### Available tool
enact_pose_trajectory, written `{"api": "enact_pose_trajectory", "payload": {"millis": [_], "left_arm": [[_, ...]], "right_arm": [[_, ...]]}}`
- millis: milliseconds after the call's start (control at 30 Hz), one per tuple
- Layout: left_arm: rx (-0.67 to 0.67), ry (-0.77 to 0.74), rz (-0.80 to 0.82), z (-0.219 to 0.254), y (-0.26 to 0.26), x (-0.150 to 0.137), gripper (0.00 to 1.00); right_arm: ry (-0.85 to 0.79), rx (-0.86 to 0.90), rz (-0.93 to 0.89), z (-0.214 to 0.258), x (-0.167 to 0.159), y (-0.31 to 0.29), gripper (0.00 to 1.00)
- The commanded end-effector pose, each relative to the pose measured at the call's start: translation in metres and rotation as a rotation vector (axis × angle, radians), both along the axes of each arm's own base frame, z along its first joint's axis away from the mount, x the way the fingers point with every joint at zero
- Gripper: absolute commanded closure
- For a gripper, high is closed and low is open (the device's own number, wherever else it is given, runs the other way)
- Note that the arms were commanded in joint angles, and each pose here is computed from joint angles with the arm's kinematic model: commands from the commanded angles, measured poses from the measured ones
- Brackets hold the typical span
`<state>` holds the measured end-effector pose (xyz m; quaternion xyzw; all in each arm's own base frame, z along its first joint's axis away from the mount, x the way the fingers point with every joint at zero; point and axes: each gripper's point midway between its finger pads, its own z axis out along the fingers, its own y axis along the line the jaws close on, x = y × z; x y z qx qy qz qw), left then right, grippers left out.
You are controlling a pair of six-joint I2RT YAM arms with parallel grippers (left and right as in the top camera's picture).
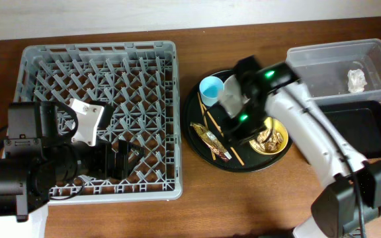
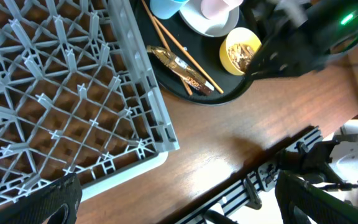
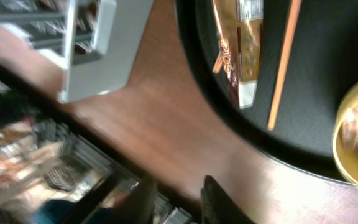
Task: Sort waste into correct bins and load items into the dishwasher rack
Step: 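Lower the right gripper onto the gold wrapper and grasp it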
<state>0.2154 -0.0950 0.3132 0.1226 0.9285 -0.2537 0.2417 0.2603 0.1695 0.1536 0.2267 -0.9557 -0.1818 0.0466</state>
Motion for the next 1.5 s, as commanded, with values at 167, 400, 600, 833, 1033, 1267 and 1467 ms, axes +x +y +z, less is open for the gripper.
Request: {"api": "enact_pose_trajectory", "payload": {"millis": [167,400,600,833,1033,1267,1467], "left_arm": [[-0.012,-0.015,-0.007,0.005,-0.002,0.000,0.01],[-0.012,-0.015,-0.007,0.005,-0.002,0.000,0.01],[-0.012,-0.015,-0.007,0.005,-0.002,0.000,0.01],[-0.012,-0.015,-0.007,0.005,-0.002,0.000,0.01],[-0.012,-0.015,-0.007,0.006,-0.002,0.000,0.01],[-0.012,-0.015,-0.007,0.005,-0.002,0.000,0.01],[-0.012,-0.015,-0.007,0.005,-0.002,0.000,0.01]], "right_arm": [[-0.152,-0.183,0.078,-0.045,0.002,0.018,0.56],[-0.217,-0.269,0.073,-0.089,0.009,0.000,0.50],[-0.287,-0.282,0.061,-0.116,0.017,-0.004,0.41],[-0.303,-0.278,0.057,-0.134,0.014,-0.006,0.40],[-0.295,-0.280,0.040,-0.139,0.011,-0.008,0.49],[-0.272,-0.260,0.037,-0.139,0.006,-0.005,0.56],[-0.267,-0.255,0.037,-0.139,0.005,-0.004,0.57]]}}
